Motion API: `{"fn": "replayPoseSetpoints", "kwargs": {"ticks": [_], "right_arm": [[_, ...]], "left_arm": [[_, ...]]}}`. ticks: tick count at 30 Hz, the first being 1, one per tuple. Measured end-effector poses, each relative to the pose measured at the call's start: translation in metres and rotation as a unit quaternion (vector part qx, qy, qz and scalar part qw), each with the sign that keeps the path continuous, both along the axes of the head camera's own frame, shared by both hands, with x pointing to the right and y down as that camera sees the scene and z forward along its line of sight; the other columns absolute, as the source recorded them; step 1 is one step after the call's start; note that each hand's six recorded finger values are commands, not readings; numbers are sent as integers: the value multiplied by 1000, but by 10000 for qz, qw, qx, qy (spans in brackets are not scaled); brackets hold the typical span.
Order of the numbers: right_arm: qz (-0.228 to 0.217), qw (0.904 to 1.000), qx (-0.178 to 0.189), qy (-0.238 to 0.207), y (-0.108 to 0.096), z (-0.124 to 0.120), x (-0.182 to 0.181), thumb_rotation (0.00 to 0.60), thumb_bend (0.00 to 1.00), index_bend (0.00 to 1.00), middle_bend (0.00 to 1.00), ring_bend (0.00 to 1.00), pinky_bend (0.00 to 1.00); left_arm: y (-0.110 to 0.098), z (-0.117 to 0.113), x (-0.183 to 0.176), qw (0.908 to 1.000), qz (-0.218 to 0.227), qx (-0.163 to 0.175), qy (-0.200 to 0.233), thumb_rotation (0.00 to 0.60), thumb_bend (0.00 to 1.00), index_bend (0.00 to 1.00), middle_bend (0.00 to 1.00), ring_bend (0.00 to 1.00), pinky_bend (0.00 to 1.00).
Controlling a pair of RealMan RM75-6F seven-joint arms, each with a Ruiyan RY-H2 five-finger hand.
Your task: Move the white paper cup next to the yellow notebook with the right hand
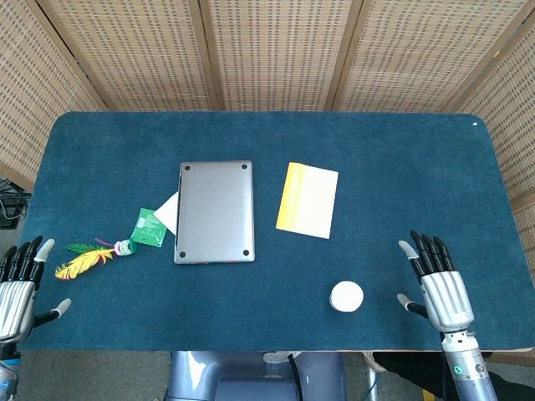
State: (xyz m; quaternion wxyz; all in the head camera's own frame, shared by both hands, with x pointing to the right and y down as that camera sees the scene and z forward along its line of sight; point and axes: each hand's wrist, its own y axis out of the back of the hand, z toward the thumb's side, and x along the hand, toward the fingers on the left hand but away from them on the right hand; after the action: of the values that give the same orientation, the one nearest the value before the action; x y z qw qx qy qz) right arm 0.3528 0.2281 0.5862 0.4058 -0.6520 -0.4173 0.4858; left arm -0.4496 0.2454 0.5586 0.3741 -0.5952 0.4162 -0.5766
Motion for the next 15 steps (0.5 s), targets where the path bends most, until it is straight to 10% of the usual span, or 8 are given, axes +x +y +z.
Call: {"fn": "replayPoseSetpoints", "kwargs": {"ticks": [15], "right_arm": [[-40, 9999, -72, -61, 2, 0, -3, 600, 184, 0, 0, 0, 0]], "left_arm": [[0, 1, 1, 10000, 23, -14, 5, 600, 153, 0, 0, 0, 0]]}}
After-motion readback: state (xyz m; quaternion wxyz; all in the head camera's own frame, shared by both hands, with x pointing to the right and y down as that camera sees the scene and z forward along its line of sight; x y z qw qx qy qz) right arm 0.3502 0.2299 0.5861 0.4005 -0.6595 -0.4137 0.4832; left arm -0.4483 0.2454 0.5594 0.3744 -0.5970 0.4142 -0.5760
